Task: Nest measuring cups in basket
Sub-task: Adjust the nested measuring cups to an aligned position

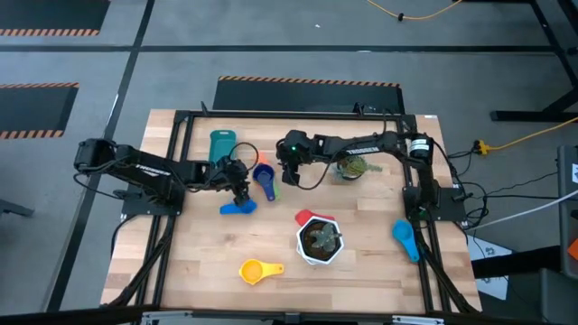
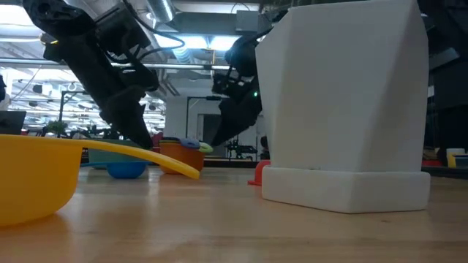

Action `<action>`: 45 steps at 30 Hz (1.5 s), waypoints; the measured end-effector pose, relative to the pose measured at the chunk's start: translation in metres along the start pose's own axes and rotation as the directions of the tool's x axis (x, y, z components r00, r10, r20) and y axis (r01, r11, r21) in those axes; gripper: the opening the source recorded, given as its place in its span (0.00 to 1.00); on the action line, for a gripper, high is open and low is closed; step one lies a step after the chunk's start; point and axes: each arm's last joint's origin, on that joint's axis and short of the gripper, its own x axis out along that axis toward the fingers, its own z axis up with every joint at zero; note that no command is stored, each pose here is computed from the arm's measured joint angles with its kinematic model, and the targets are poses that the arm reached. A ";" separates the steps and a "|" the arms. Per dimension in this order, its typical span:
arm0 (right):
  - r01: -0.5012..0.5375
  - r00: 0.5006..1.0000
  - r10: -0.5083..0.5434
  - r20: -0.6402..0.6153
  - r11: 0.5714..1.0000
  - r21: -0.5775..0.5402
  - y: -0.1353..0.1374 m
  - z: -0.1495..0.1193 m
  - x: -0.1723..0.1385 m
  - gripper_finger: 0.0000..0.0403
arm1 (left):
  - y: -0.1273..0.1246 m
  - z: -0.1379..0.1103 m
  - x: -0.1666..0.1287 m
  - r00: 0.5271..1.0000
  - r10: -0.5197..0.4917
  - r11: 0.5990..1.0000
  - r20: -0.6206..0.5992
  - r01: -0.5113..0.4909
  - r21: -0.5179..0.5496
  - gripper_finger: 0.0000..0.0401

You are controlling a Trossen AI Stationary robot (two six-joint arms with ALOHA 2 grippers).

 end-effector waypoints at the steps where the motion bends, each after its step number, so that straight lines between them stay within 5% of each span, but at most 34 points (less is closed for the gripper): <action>1: -0.001 1.000 0.001 -0.002 1.000 0.000 0.000 -0.002 0.003 0.35 | 0.002 0.001 0.000 1.000 0.005 1.000 0.000 -0.005 -0.006 0.24; 11: -0.027 1.000 0.027 0.003 0.999 -0.022 0.015 -0.005 0.015 0.35 | 0.010 0.009 0.003 0.999 0.020 0.998 0.048 -0.017 -0.061 0.24; 25: -0.213 0.976 0.214 0.038 0.977 -0.028 0.048 0.000 0.012 0.35 | 0.010 0.013 0.003 0.995 0.035 0.998 0.092 -0.031 -0.048 0.24; 39: -0.187 0.980 0.182 -0.073 0.980 -0.065 0.045 0.015 -0.012 0.35 | 0.011 0.014 0.000 0.993 0.056 0.998 0.105 -0.054 -0.026 0.24; 45: -0.097 0.995 0.102 0.022 0.983 -0.159 0.038 0.036 -0.017 0.35 | 0.015 0.015 -0.015 0.993 0.054 0.998 0.109 -0.051 -0.029 0.24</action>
